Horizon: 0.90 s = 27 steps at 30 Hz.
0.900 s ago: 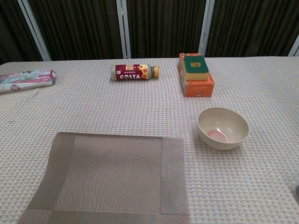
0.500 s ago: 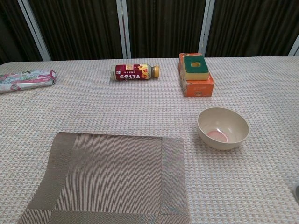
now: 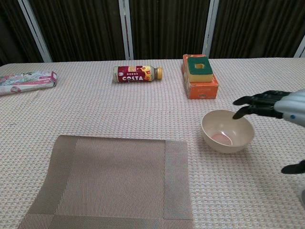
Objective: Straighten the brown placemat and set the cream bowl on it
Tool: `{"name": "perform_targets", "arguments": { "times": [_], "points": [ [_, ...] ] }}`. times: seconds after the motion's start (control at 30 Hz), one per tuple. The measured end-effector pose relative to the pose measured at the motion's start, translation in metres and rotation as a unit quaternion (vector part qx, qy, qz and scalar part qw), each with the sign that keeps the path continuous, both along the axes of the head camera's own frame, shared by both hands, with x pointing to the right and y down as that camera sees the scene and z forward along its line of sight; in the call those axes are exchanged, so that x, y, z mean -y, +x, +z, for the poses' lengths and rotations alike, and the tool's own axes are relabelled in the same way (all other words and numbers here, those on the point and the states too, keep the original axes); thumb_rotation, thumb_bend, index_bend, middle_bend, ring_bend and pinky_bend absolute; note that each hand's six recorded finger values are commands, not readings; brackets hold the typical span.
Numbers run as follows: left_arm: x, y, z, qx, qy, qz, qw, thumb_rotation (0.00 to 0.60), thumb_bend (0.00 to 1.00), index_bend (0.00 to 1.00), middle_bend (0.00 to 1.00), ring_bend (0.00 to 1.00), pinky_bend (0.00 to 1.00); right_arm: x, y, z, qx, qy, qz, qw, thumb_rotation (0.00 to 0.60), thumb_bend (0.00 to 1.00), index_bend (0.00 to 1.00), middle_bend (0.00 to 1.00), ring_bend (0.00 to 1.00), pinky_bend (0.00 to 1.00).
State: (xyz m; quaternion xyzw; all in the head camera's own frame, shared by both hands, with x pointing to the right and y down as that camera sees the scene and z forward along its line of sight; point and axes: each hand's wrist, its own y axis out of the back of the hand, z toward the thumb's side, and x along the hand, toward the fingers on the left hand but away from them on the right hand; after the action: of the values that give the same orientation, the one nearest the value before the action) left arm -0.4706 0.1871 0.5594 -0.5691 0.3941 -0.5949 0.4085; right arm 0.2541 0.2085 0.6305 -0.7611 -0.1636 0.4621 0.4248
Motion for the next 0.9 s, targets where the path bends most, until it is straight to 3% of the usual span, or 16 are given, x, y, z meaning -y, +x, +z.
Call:
{"name": "perform_targets", "arguments": {
  "times": [0.3, 0.43, 0.6, 0.67, 0.77, 0.9],
  "points": [
    [0.001, -0.002, 0.005, 0.004, -0.006, -0.006, 1.0, 0.6, 0.0, 0.0, 0.0, 0.0, 0.0, 0.006, -0.022, 0.032, -0.023, -0.006, -0.025, 0.9994, 0.6, 0.01, 0.19, 0.0, 0.0, 0.0],
    [0.002, -0.004, 0.005, 0.003, -0.009, -0.011, 0.9999, 0.6, 0.0, 0.0, 0.0, 0.0, 0.0, 0.01, -0.019, 0.043, -0.044, 0.004, -0.026, 0.9987, 0.6, 0.07, 0.24, 0.0, 0.0, 0.0],
    [0.001, -0.003, 0.005, 0.002, -0.01, -0.01, 0.9999, 0.6, 0.0, 0.0, 0.0, 0.0, 0.0, 0.012, -0.014, 0.051, -0.053, 0.002, -0.011, 0.9985, 0.6, 0.21, 0.36, 0.0, 0.0, 0.0],
    [0.001, -0.002, 0.005, 0.0, -0.01, -0.009, 0.9999, 0.6, 0.0, 0.0, 0.0, 0.0, 0.0, 0.011, -0.013, 0.054, -0.054, 0.0, -0.009, 0.9985, 0.6, 0.29, 0.47, 0.0, 0.0, 0.0],
    [0.0, -0.001, 0.004, -0.001, -0.01, -0.007, 0.9999, 0.6, 0.0, 0.0, 0.0, 0.0, 0.0, 0.01, -0.013, 0.059, -0.051, -0.001, -0.005, 0.9987, 0.6, 0.36, 0.59, 0.0, 0.0, 0.0],
    [0.0, -0.002, 0.003, -0.003, -0.009, -0.008, 0.9999, 0.6, 0.0, 0.0, 0.0, 0.0, 0.0, 0.013, -0.015, 0.06, -0.034, 0.006, 0.006, 0.9994, 0.6, 0.43, 0.67, 0.03, 0.0, 0.0]
  ]
}}
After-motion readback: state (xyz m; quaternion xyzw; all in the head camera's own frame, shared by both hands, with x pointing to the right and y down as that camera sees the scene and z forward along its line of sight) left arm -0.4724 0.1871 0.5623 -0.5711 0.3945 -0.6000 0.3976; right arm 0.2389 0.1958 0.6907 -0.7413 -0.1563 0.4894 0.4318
